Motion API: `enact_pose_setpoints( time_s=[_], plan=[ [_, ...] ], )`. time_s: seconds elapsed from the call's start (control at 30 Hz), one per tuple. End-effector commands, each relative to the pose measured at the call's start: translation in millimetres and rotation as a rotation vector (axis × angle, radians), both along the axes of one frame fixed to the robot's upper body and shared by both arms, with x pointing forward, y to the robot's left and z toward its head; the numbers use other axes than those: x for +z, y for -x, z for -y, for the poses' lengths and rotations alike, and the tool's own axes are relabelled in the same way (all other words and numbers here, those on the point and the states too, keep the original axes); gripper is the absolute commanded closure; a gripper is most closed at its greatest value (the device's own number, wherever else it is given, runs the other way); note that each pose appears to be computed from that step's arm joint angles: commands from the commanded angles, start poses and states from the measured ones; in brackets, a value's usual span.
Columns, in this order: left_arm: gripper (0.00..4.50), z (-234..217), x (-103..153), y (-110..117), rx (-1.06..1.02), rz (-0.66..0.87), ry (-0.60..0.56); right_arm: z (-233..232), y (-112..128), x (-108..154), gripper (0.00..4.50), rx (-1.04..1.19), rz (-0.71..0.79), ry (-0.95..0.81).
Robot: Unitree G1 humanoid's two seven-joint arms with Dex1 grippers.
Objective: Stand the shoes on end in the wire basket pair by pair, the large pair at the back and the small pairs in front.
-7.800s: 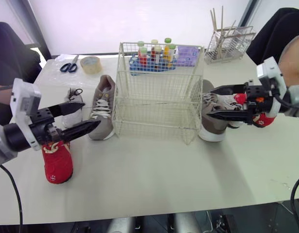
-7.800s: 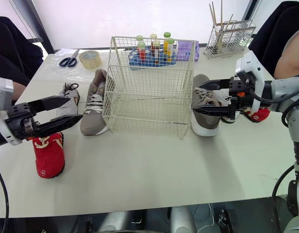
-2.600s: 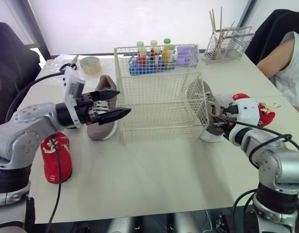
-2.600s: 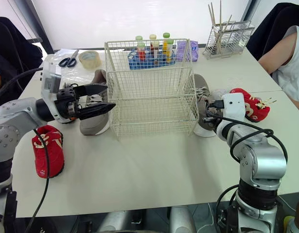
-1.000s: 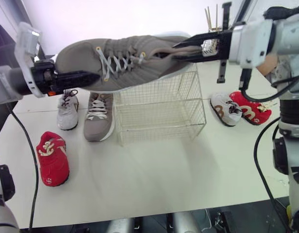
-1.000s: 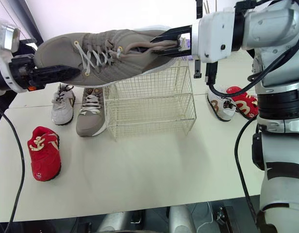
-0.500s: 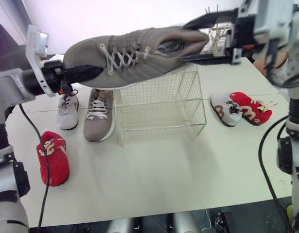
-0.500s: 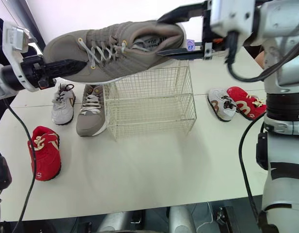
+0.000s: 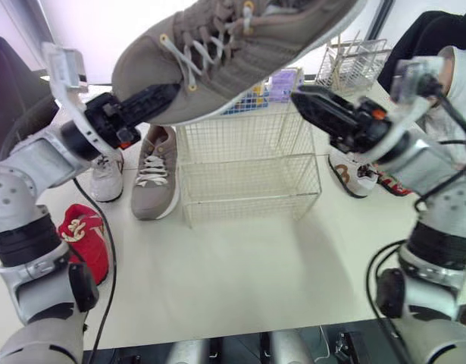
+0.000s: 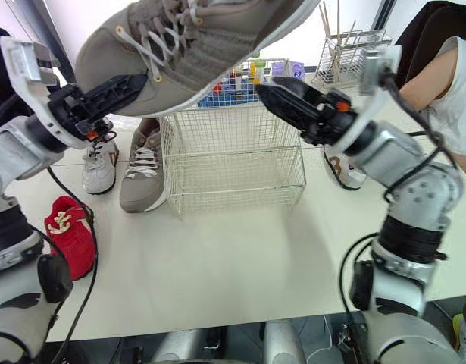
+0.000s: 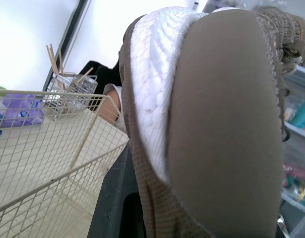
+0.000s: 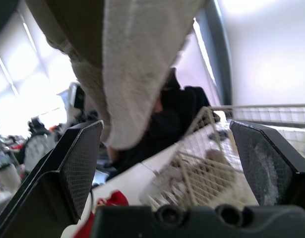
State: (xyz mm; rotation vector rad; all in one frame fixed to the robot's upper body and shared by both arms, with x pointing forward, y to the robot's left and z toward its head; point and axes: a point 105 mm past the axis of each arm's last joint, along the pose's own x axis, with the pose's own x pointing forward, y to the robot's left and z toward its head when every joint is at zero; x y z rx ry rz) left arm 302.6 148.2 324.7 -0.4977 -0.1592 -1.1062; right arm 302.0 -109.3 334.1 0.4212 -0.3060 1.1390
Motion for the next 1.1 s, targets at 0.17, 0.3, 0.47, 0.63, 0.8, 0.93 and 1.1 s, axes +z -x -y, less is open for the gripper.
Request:
enact_pose_setpoints(
  time_s=[0.17, 0.3, 0.47, 0.63, 0.8, 0.93, 1.1],
  plan=[
    [3.76, 10.3, 12.6, 7.6, -0.018, 0.067, 0.065, -24.5, 11.6, 41.0, 0.03, 0.053, 0.121, -0.116],
    [3.76, 14.3, 8.6, 7.8, -0.023, 0.053, 0.082, -32.3, 4.7, 50.2, 0.03, 0.058, 0.134, -0.142],
    [3.76, 17.7, 5.1, 11.8, -0.028, 0.041, 0.096, -36.0, -3.9, 53.6, 0.26, 0.046, 0.135, -0.150],
    [3.76, 16.1, 3.3, 13.6, -0.004, 0.038, 0.093, -35.7, -3.9, 54.4, 2.21, 0.064, 0.146, -0.153],
    [3.28, 14.4, -9.7, 13.6, 0.020, -0.002, -0.004, -29.4, -4.5, 61.6, 2.72, 0.067, 0.182, -0.108],
    [1.36, 7.4, -17.5, 17.6, 0.054, 0.016, -0.116, -22.7, -8.5, 70.0, 2.72, 0.057, 0.244, 0.020],
    [0.05, -16.6, -22.9, 18.5, 0.148, 0.054, -0.241, -3.5, -21.4, 91.0, 2.72, 0.026, 0.397, 0.251]
  ],
)
